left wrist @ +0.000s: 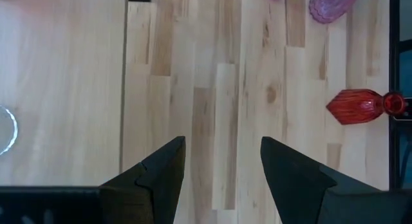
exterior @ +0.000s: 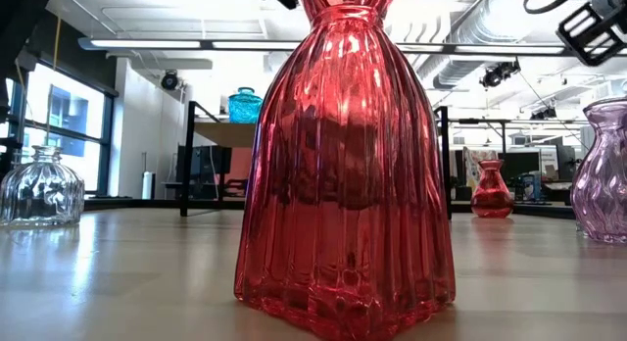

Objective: Sort vases onto shelf
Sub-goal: Put the top right violet vase on the shelf

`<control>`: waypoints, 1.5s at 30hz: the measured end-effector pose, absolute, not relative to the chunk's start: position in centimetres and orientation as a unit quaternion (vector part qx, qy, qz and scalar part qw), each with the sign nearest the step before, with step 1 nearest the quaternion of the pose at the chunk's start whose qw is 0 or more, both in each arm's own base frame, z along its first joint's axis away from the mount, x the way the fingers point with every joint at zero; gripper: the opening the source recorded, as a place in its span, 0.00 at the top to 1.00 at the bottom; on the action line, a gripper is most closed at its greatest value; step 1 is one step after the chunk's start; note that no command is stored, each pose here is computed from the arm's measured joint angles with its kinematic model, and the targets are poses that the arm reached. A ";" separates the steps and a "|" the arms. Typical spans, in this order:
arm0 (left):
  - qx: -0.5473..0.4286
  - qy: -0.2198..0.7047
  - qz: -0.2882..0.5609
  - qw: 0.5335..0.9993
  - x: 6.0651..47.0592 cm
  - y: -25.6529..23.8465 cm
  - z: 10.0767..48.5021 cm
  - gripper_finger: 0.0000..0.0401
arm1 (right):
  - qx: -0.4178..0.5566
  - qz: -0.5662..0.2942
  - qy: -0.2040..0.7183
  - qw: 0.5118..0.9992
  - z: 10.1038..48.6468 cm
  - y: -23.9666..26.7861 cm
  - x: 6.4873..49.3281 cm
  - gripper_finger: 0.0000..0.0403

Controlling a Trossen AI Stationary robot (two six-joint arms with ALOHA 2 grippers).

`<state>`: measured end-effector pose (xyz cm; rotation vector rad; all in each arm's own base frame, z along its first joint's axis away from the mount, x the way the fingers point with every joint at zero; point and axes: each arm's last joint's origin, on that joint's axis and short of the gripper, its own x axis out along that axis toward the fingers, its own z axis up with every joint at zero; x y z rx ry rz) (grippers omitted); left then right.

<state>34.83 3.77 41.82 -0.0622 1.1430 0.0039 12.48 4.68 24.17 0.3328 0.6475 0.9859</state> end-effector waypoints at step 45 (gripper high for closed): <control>-0.022 0.559 -0.007 0.829 32.1 1.6 41.7 0.52 | 0.194 -0.064 0.212 0.956 24.7 2.2 14.4 0.82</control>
